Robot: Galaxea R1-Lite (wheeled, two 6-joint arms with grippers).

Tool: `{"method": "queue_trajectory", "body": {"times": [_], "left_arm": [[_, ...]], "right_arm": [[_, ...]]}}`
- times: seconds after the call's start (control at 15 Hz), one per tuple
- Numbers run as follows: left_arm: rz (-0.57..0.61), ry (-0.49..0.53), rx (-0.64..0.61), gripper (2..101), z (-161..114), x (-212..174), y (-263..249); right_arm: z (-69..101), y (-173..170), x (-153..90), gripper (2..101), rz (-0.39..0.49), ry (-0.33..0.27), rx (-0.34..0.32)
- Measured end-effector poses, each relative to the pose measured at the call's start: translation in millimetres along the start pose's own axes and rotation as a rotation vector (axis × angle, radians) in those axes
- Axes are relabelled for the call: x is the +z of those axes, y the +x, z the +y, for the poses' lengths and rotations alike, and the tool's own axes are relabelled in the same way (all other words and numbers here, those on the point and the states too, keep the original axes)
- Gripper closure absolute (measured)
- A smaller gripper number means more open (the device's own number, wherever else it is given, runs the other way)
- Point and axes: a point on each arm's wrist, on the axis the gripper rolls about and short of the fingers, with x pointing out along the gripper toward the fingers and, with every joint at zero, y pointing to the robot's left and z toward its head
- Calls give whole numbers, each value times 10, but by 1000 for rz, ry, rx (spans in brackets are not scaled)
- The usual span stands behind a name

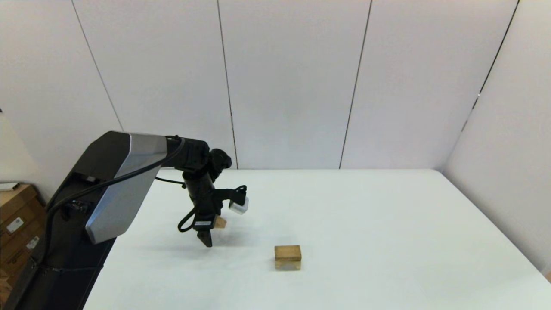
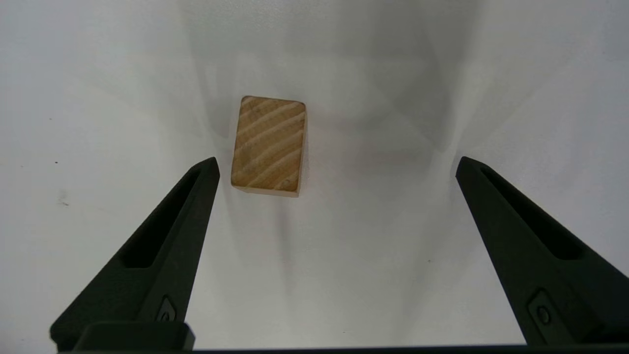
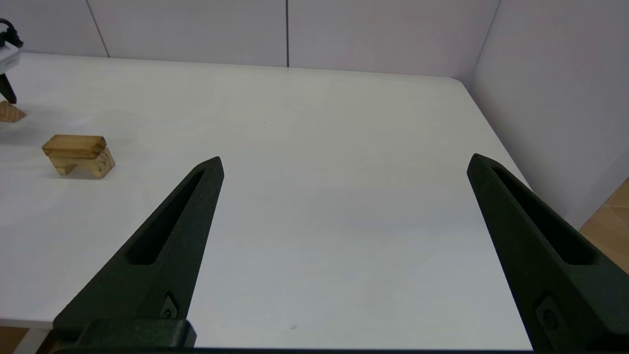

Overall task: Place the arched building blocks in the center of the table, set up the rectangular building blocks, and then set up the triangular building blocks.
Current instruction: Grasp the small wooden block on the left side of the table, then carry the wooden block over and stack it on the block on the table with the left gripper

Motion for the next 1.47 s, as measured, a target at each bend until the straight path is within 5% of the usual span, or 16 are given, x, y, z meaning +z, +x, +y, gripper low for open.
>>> {"method": "queue_trajectory", "body": {"times": [0.53, 0.8, 1.0, 1.07, 1.47], "left_arm": [[1, -2, -4, 54, -3, -4, 0], [0, -2, -5, 424, -4, -4, -1], [0, -2, -3, 598, -2, -3, 0], [-1, -2, -2, 795, -1, -3, 0], [-1, -6, 3, 820, 2, -2, -9]], "right_arm": [[0, 0, 0, 43, 0, 0, 0], [0, 0, 0, 43, 0, 0, 0], [0, 0, 0, 43, 0, 0, 0], [0, 0, 0, 43, 0, 0, 0], [0, 0, 0, 43, 0, 0, 0]]}}
